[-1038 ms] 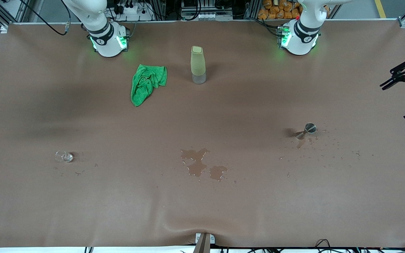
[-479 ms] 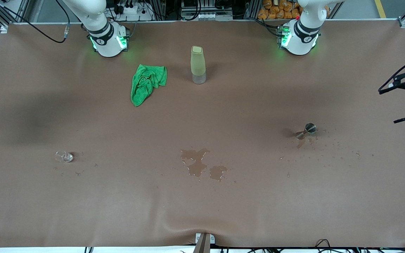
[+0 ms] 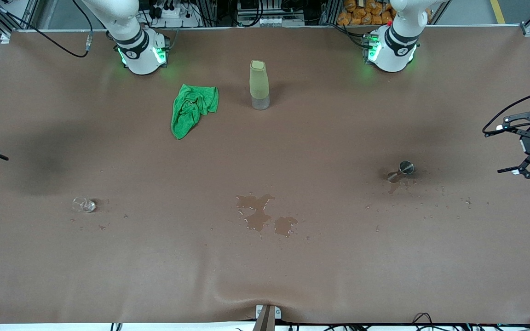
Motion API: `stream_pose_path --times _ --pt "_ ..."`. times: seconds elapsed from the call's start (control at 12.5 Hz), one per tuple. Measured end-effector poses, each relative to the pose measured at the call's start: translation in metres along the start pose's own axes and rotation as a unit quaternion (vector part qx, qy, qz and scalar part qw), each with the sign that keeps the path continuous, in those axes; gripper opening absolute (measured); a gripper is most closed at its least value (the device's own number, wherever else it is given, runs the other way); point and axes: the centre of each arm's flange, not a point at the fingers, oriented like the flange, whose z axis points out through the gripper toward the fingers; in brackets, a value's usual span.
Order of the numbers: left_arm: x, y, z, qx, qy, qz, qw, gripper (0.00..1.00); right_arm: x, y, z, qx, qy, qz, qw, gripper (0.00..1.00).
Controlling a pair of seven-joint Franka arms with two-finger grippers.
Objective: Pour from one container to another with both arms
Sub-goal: 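Grasp the beaker with the right gripper while the left gripper grasps the jigger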
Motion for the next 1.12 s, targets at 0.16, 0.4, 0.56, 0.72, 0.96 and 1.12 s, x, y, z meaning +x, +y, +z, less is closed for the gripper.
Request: stream_pose_path --times 0.16,0.4,0.56,0.72,0.96,1.12 --pt "-0.025 -0.005 0.016 -0.01 0.027 -0.001 1.0 1.0 -0.016 0.002 0.028 0.002 0.039 -0.015 0.999 1.0" --pt "-0.061 -0.01 0.038 -0.023 0.053 -0.014 0.998 1.0 -0.051 0.008 0.08 -0.006 0.104 -0.03 0.994 1.0" --pt "-0.074 -0.014 0.047 -0.03 0.057 -0.02 0.998 1.0 -0.07 0.007 0.109 -0.002 0.122 -0.035 0.992 1.0" --pt "-0.083 -0.016 0.055 -0.037 0.059 -0.024 0.997 1.0 -0.082 0.005 0.127 0.005 0.127 -0.037 0.991 1.0" --pt "-0.099 -0.02 0.069 -0.046 0.063 -0.016 0.997 1.0 -0.096 0.002 0.153 0.001 0.15 -0.068 0.986 1.0" --pt "-0.108 -0.023 0.076 -0.049 0.064 -0.015 0.997 1.0 -0.103 -0.001 0.17 -0.002 0.164 -0.091 0.982 1.0"
